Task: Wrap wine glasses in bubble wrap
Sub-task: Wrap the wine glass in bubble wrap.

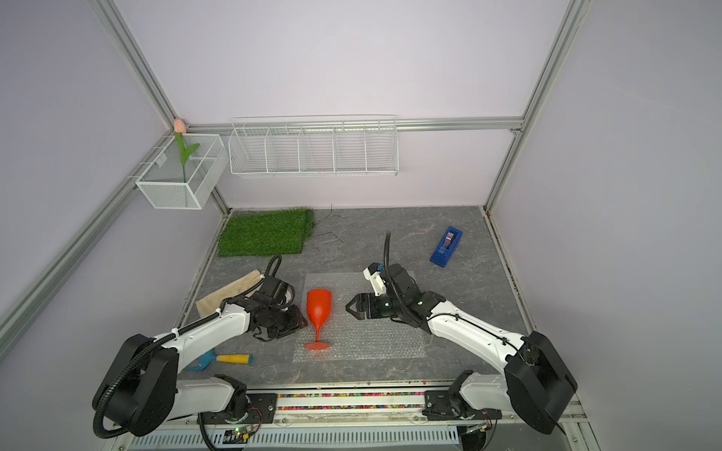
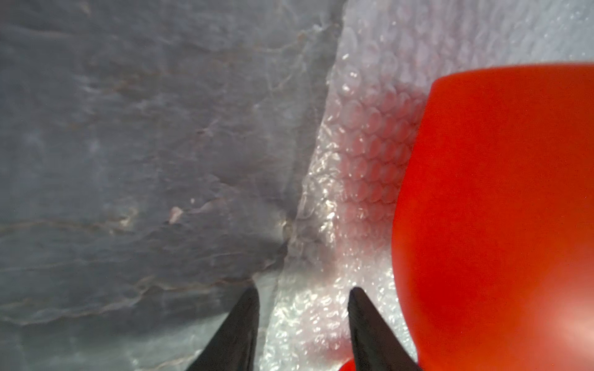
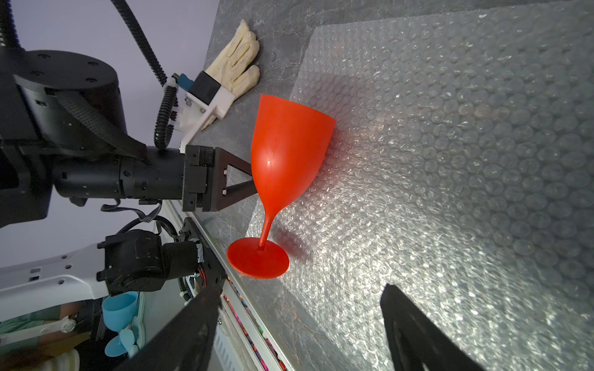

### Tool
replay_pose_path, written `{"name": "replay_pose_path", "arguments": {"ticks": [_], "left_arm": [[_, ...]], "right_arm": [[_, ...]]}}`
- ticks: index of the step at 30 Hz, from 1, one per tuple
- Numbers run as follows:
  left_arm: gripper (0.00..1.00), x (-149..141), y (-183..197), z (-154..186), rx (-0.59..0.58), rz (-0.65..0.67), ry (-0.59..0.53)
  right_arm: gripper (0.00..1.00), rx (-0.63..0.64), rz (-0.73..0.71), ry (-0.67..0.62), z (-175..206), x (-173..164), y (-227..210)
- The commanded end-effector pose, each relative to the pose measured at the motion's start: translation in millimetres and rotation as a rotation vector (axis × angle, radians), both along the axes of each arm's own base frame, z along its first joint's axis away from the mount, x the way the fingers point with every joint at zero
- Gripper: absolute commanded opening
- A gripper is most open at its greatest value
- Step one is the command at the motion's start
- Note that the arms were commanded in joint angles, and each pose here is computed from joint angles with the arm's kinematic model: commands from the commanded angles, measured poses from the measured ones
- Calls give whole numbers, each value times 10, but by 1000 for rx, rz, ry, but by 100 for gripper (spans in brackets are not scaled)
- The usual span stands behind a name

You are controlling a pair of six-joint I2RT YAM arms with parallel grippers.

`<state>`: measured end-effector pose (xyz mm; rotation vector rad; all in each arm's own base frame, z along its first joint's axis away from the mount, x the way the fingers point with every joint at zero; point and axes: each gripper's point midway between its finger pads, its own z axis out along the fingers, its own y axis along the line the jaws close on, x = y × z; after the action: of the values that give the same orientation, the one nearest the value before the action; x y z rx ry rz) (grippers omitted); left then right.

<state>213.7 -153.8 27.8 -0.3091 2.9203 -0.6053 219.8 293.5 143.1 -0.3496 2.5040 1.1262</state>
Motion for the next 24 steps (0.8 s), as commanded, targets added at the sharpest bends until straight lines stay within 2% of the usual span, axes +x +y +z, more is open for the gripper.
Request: {"name": "replay_pose_path", "arguments": {"ticks": [1,6,11,24], "left_arm": [[42,-12,-29,-55,-13,-1,4],[22,5,-35,-22,-18,-7,-10],[8,90,-139,142,-78,-29,-73],[1,205,-515,596,-174,-97,-168]], "right_arm": [[81,20,-8,-4,58,13,45],[79,19,-10,-4,60,14,36],[77,23,-17,-2,72,13,35],[78,75,-84,53,-130,7,-6]]}}
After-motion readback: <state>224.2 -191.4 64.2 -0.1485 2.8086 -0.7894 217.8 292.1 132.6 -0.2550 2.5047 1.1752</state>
